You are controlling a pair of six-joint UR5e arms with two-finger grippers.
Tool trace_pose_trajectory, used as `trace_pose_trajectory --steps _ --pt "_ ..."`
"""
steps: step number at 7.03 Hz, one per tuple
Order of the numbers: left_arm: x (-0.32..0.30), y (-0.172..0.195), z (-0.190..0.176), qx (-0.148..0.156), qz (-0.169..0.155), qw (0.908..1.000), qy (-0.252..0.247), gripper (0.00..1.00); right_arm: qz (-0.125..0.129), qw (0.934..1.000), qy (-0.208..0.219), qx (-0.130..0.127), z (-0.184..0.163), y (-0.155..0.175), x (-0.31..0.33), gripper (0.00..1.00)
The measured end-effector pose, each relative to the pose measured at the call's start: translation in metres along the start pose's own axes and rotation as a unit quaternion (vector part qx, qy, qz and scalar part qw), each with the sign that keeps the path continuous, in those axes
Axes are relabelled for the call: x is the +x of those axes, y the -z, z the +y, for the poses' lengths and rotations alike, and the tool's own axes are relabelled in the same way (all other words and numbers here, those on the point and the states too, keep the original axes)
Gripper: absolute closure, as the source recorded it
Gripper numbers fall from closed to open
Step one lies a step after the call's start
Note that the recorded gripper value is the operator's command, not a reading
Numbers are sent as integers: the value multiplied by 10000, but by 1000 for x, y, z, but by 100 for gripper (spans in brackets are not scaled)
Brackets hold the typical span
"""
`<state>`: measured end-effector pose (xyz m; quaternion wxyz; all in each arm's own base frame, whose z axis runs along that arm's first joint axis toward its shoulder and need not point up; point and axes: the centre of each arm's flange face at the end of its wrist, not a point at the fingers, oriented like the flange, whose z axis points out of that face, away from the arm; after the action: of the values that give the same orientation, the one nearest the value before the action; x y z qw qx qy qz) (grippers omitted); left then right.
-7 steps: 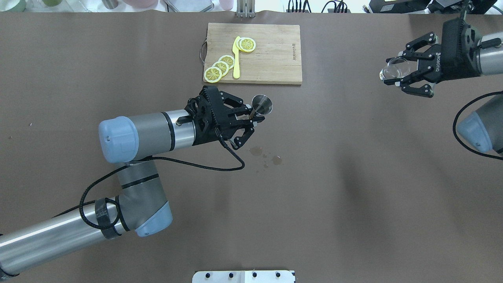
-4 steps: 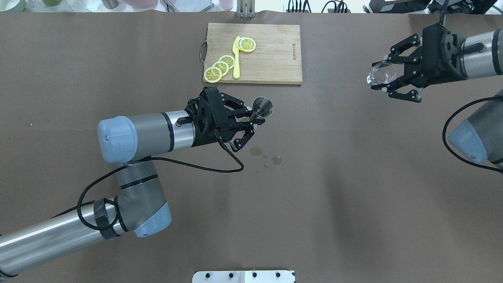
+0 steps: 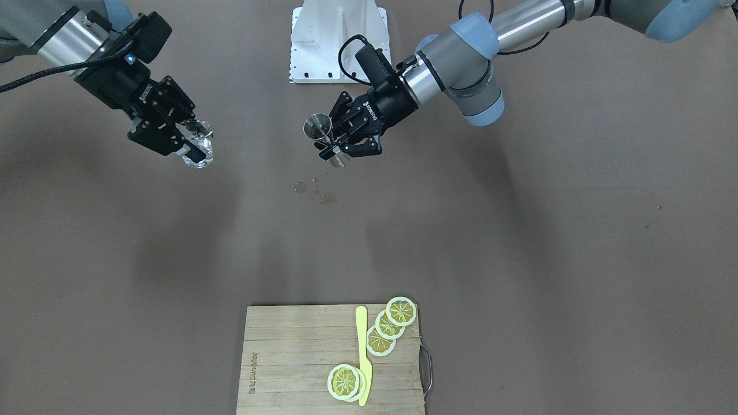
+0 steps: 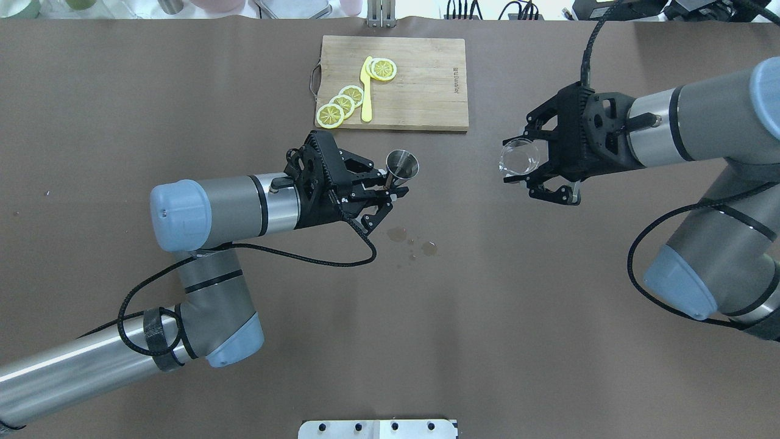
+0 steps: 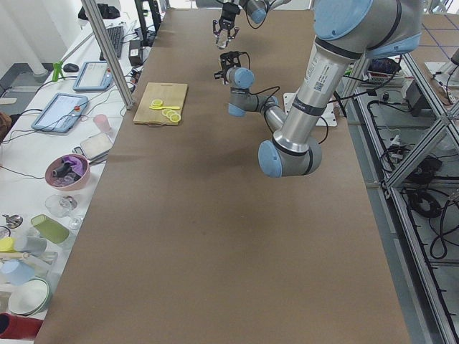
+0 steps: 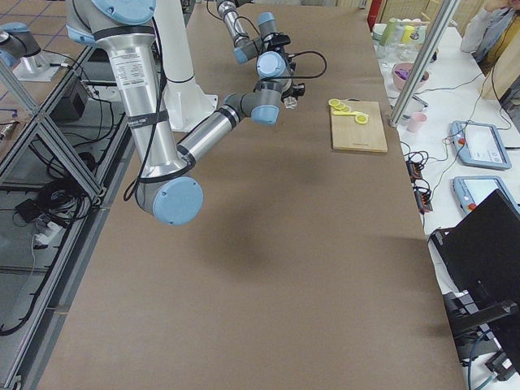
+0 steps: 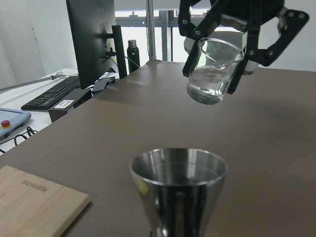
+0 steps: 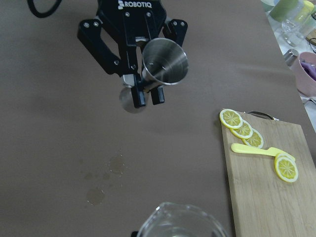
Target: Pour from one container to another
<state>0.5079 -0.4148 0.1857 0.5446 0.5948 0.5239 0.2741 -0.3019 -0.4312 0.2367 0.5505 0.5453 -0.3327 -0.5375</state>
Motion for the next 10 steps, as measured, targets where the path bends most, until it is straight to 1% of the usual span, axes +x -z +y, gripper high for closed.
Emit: trace_pose_trajectory --steps 1,2,4,5,7,10 --pt "0 0 2 -18 2 10000 16 100 -86 9999 -119 -18 -13 -4 -2 100" --pt "-1 1 4 -40 2 10000 20 100 -161 9991 -384 -44 -19 -7 -3 100" --pt "-2 1 7 -62 -7 10000 18 100 -307 9947 -982 -47 -24 -9 -6 100" --pt "-2 0 9 -81 -14 10000 -15 100 -367 9923 -1184 -43 -28 -10 -5 100" --pt "-4 0 10 -99 -29 9998 -140 100 -449 9900 -1333 -104 -43 -13 0 100" --pt "-4 -1 11 -97 -43 9998 -187 100 -469 9872 -1484 -350 -64 -17 9 100"
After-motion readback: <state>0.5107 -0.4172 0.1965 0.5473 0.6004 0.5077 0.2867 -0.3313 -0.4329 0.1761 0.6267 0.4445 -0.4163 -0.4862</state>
